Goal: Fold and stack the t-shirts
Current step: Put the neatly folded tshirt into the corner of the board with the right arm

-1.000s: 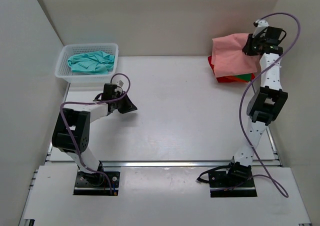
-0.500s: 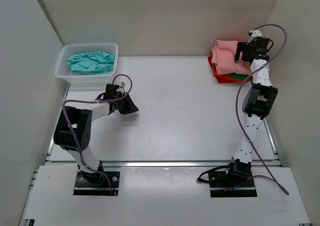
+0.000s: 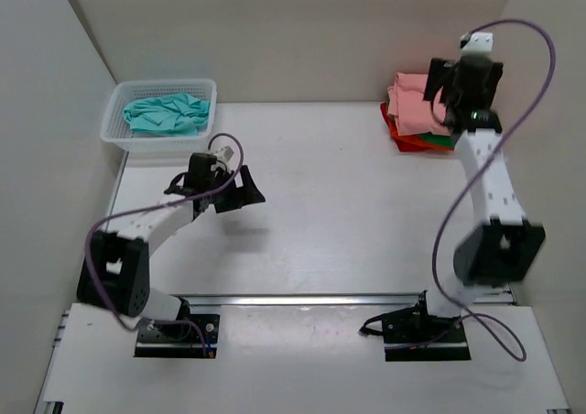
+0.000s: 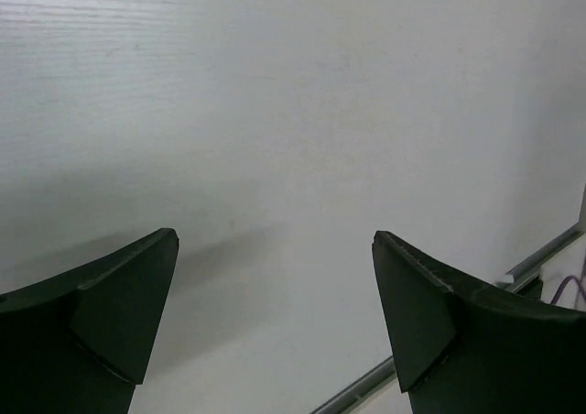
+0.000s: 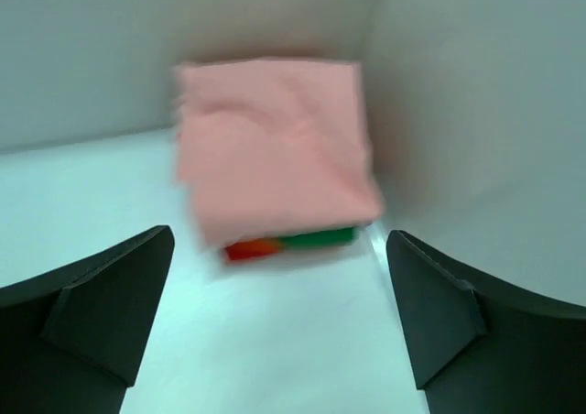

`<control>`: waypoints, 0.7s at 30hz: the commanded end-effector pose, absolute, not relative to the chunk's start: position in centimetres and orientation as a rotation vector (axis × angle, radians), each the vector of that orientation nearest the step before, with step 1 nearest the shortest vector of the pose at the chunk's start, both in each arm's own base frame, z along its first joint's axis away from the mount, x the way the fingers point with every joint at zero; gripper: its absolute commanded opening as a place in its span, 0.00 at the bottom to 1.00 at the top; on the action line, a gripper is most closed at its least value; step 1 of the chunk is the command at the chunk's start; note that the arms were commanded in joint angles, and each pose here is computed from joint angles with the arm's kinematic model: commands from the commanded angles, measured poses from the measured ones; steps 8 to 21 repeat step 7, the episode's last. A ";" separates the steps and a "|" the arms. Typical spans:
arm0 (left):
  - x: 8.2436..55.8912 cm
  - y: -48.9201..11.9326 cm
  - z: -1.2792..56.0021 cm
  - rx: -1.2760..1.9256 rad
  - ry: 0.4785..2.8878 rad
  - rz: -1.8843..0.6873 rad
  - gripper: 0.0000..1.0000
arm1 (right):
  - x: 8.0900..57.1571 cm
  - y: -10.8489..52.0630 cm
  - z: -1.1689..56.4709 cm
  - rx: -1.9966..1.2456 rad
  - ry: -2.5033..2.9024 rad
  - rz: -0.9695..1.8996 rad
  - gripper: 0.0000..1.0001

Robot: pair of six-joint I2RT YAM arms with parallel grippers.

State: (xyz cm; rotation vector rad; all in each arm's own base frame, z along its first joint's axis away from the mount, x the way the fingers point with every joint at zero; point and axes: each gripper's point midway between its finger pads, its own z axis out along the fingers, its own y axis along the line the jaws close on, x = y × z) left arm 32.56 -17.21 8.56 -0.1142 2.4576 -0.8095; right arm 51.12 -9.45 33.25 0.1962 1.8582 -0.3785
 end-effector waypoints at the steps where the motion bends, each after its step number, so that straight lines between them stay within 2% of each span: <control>1: 29.0 -17.1 10.5 0.021 2.435 -0.717 0.98 | 44.4 -2.4 30.0 0.213 1.883 -0.209 0.99; 4: 26.3 -16.4 12.6 0.064 2.365 -0.699 0.99 | 39.6 2.6 24.7 0.171 1.986 -0.061 0.99; 7: 24.1 -14.6 11.6 0.070 2.420 -0.640 0.99 | 35.4 5.4 21.2 0.102 2.068 -0.081 0.99; 21: 24.1 -14.6 11.6 0.070 2.420 -0.640 0.99 | 35.4 5.4 21.2 0.102 2.068 -0.081 0.99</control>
